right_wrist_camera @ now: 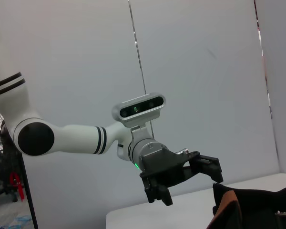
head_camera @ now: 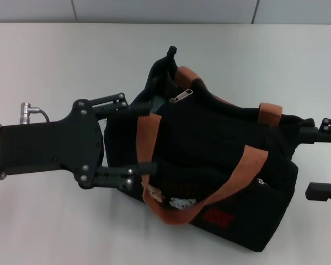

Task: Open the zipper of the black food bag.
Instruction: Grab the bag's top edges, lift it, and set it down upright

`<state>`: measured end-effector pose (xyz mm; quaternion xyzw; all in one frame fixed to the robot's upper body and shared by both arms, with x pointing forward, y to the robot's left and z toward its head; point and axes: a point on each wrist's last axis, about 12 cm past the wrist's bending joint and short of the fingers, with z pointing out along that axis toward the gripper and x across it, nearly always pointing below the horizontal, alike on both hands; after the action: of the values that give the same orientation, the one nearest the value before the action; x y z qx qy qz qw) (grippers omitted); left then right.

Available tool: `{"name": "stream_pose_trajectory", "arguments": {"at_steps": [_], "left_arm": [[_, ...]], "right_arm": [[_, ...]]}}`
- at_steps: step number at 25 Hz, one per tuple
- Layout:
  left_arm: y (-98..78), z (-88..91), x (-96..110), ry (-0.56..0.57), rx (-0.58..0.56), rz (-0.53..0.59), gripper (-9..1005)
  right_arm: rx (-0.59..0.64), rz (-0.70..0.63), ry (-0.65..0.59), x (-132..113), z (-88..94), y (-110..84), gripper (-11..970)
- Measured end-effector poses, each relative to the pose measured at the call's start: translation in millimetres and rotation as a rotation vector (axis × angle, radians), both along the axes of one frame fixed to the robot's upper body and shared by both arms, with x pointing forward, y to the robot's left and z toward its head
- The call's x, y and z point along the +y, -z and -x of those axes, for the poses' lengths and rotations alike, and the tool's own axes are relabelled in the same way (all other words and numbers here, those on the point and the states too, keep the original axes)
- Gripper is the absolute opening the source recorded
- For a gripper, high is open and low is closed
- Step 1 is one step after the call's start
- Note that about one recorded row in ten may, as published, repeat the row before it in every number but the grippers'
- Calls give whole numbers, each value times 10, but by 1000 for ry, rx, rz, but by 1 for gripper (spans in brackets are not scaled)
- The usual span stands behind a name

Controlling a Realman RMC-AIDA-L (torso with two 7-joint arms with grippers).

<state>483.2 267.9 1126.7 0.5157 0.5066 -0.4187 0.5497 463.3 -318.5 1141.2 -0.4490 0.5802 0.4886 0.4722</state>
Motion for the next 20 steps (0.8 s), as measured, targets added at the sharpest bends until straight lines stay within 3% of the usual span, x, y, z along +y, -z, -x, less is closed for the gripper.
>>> {"name": "stream_pose_trajectory", "arguments": {"at_steps": [11,16,17,18,20], "left_arm": [[13,49,94,-47,-18,44,822],[149,131,353,-204,24,79,813],[328,180,424,-278,75,96,812],[328,180,424,-278,75,96,810],[490,190,410,-322,97,76,806]], "right_arm": [[1,-5,-5,13,-8,2,839],[6,-10,5,-1,10,15,838],[9,-13,5,1,13,21,838],[11,-15,6,2,15,25,838],[14,-20,6,3,17,31,838]]}}
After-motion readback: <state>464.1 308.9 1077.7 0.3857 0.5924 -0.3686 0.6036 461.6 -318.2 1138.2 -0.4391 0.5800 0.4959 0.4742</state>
